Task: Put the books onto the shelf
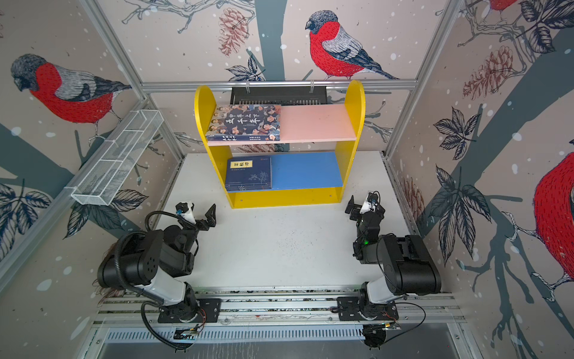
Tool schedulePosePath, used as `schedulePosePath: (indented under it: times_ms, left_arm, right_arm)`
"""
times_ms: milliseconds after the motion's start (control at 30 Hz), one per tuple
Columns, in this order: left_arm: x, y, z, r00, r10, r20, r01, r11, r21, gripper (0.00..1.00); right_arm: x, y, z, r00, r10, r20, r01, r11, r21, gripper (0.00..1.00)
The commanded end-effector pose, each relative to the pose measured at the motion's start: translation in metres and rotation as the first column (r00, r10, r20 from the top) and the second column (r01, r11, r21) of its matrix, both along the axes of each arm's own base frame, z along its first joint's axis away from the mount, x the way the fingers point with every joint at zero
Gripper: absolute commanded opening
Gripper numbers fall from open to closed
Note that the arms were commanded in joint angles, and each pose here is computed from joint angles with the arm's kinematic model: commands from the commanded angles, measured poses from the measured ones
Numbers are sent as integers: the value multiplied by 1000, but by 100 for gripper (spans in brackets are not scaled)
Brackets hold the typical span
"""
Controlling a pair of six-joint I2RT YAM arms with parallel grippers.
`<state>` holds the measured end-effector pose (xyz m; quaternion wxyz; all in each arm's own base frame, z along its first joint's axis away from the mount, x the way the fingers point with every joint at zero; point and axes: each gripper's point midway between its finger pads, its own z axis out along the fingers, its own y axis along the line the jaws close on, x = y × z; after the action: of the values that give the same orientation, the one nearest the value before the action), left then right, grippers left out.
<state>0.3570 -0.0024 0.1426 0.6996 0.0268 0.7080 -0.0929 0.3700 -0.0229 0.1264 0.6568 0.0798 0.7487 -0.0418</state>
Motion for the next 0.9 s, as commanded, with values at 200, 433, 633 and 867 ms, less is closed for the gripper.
schedulePosePath:
  times_ms: [200,433,633,867]
  left_arm:
    - [16,-4,-11,997,30,-70,-24,996,81,99]
    - [16,-4,-11,997,29,-68,-23,996,81,99]
    - [16,-4,-11,997,29,-70,-24,997,79,99]
    - [16,-4,-11,997,29,-71,-23,996,81,99]
  right_arm:
    - [0,-5,0,1000,-30,-7,30,999,-28,100]
    - [1,-5,0,1000,-29,-8,29,999,-28,100]
    - [1,-5,0,1000,-30,-9,29,999,-28,100]
    - [3,-6,-2,1000,-18,-17,18,1000,-18,100]
